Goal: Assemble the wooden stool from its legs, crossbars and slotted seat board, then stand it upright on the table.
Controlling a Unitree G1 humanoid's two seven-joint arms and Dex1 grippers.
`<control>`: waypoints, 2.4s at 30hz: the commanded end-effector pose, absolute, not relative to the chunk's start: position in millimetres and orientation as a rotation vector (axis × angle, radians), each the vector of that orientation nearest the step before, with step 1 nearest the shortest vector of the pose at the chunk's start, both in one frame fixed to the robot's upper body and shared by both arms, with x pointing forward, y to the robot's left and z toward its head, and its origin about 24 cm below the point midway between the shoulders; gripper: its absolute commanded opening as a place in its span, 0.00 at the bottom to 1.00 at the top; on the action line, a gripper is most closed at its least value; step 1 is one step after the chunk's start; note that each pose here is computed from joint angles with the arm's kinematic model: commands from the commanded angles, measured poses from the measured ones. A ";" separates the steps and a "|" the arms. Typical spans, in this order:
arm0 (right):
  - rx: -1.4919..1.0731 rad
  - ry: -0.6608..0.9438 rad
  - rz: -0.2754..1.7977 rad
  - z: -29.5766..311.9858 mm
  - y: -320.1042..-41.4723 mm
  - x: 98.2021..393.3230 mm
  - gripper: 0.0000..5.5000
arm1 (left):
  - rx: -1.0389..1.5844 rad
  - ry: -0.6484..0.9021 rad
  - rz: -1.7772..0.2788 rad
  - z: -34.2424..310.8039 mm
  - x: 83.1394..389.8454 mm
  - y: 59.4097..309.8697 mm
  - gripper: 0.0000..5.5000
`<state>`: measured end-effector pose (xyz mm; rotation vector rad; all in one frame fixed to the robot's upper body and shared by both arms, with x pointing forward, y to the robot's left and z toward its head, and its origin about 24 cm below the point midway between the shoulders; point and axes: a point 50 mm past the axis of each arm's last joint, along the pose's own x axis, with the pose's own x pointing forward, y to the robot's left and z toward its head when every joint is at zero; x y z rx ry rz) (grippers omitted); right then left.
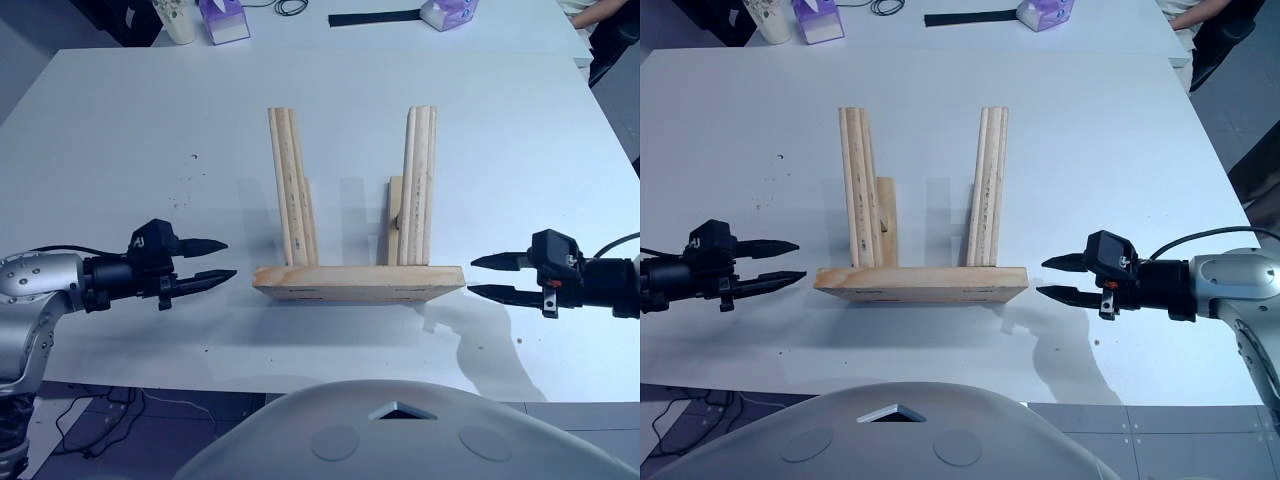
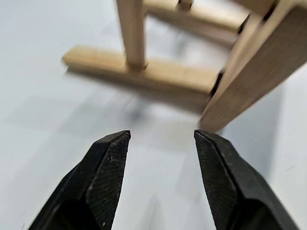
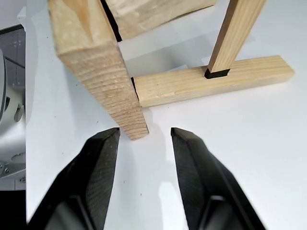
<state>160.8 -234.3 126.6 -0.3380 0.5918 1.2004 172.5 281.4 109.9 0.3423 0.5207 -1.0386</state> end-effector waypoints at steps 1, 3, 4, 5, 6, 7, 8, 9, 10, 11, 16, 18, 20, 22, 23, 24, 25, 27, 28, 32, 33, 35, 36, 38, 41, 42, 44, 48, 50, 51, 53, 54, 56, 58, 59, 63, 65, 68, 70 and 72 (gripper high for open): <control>-0.268 0.570 1.192 108.8 -227.3 162.6 0.46 | 0.336 0.478 -1.011 85.6 173.1 273.3 0.47; -0.277 0.563 1.188 100.8 -224.7 163.6 0.53 | 0.334 0.482 -1.035 75.3 167.9 268.7 0.53; -0.291 0.567 1.178 95.9 -224.7 165.0 0.56 | 0.346 0.475 -1.047 70.5 165.5 266.4 0.56; -0.305 0.573 1.186 91.1 -224.2 165.7 0.57 | 0.345 0.479 -1.069 65.8 162.4 263.9 0.59; -0.305 0.587 1.195 84.7 -224.5 166.4 0.57 | 0.347 0.483 -1.098 61.0 158.8 260.7 0.59; -0.303 0.596 1.200 78.3 -225.0 168.0 0.57 | 0.348 0.488 -1.128 56.6 155.8 258.1 0.59; -0.298 0.604 1.201 72.3 -225.6 169.4 0.57 | 0.351 0.491 -1.151 52.7 154.5 256.2 0.59; -0.296 0.612 1.206 67.7 -226.1 170.2 0.57 | 0.374 0.486 -1.163 49.3 155.2 255.7 0.59; -0.298 0.624 1.211 62.6 -226.8 170.7 0.57 | 0.410 0.488 -1.173 44.8 156.3 256.3 0.59; -0.307 0.637 1.219 57.8 -227.6 171.1 0.57 | 0.434 0.492 -1.181 40.9 157.3 256.8 0.59; -0.309 0.668 1.278 42.9 -225.5 168.7 0.57 | 0.407 0.473 -1.236 30.1 159.3 247.7 0.59; -0.296 0.658 1.301 41.7 -221.4 168.2 0.57 | 0.400 0.452 -1.262 27.6 160.7 240.5 0.59; -0.294 0.643 1.316 41.4 -216.6 169.9 0.57 | 0.384 0.434 -1.286 27.3 160.7 233.5 0.59; -0.296 0.628 1.324 41.5 -212.4 171.6 0.57 | 0.379 0.431 -1.297 26.8 160.8 230.9 0.59; -0.300 0.619 1.326 41.4 -210.3 172.5 0.57 | 0.379 0.431 -1.302 26.6 161.1 230.5 0.59; -0.313 0.604 1.324 40.9 -208.3 174.0 0.57 | 0.378 0.431 -1.305 26.4 161.6 229.7 0.59; -0.321 0.591 1.317 40.1 -206.7 175.5 0.57 | 0.378 0.430 -1.309 26.2 162.7 228.8 0.59; -0.331 0.580 1.304 37.6 -205.0 177.2 0.57 | 0.377 0.429 -1.319 25.9 165.0 226.6 0.59; -0.334 0.579 1.301 36.7 -204.8 177.2 0.57 | 0.378 0.429 -1.323 25.9 165.9 225.5 0.59; -0.347 0.587 1.310 34.2 -205.2 174.8 0.57 | 0.392 0.432 -1.338 24.4 167.4 223.3 0.56; -0.354 0.590 1.314 33.9 -205.6 174.5 0.57 | 0.398 0.437 -1.339 23.8 167.1 224.4 0.55; -0.363 0.594 1.319 33.6 -206.3 174.1 0.52 | 0.401 0.447 -1.340 23.7 166.1 228.1 0.48; -0.369 0.595 1.319 33.2 -206.8 174.2 0.48 | 0.403 0.453 -1.341 23.8 165.3 230.1 0.44; -0.370 0.596 1.319 32.6 -207.5 173.6 0.41 | 0.407 0.460 -1.341 24.5 165.5 233.5 0.37; -0.360 0.596 1.322 31.7 -206.5 171.3 0.33 | 0.409 0.460 -1.344 25.7 167.5 234.9 0.29; -0.358 0.597 1.324 31.4 -206.0 170.3 0.32 | 0.408 0.456 -1.348 26.3 168.1 234.3 0.28; -0.355 0.596 1.329 31.7 -205.1 169.0 0.26 | 0.390 0.441 -1.355 28.7 169.4 231.3 0.23; -0.306 0.586 1.331 39.5 -202.9 168.3 0.25 | 0.358 0.408 -1.367 37.9 171.4 224.5 0.23; -0.261 0.568 1.316 48.1 -200.2 168.9 0.25 | 0.337 0.395 -1.361 45.4 172.1 222.4 0.23; -0.239 0.559 1.312 52.7 -198.9 168.7 0.25 | 0.328 0.393 -1.358 49.1 172.0 221.9 0.23; -0.185 0.542 1.316 66.6 -196.5 165.6 0.25 | 0.298 0.381 -1.353 61.4 169.6 221.2 0.23; -0.151 0.544 1.311 73.8 -196.2 162.3 0.25 | 0.279 0.380 -1.351 68.6 167.9 221.2 0.23; -0.083 0.566 1.287 89.4 -196.6 155.8 0.25 | 0.229 0.377 -1.344 86.4 162.9 221.9 0.23; 0.013 0.592 1.271 109.0 -198.1 148.6 0.25 | 0.173 0.394 -1.337 105.5 154.2 223.8 0.23; 0.064 0.605 1.267 119.6 -199.6 145.8 0.25 | 0.150 0.400 -1.335 115.6 149.9 225.0 0.23; 0.267 0.601 1.307 167.1 -202.5 144.7 0.25 | 0.040 0.406 -1.318 157.8 140.1 225.8 0.23; 0.385 0.609 1.333 190.5 -201.4 145.5 0.25 | -0.047 0.376 -1.315 182.3 144.3 222.2 0.23; 0.502 0.642 1.350 213.5 -200.7 147.8 0.25 | -0.127 0.380 -1.345 212.5 147.4 218.0 0.23; 0.516 0.657 1.374 222.5 -204.7 150.6 0.25 | -0.139 0.436 -1.345 227.2 152.6 218.9 0.23; 0.517 0.673 1.390 229.3 -209.7 154.8 0.25 | -0.219 0.494 -1.347 240.3 159.3 219.3 0.23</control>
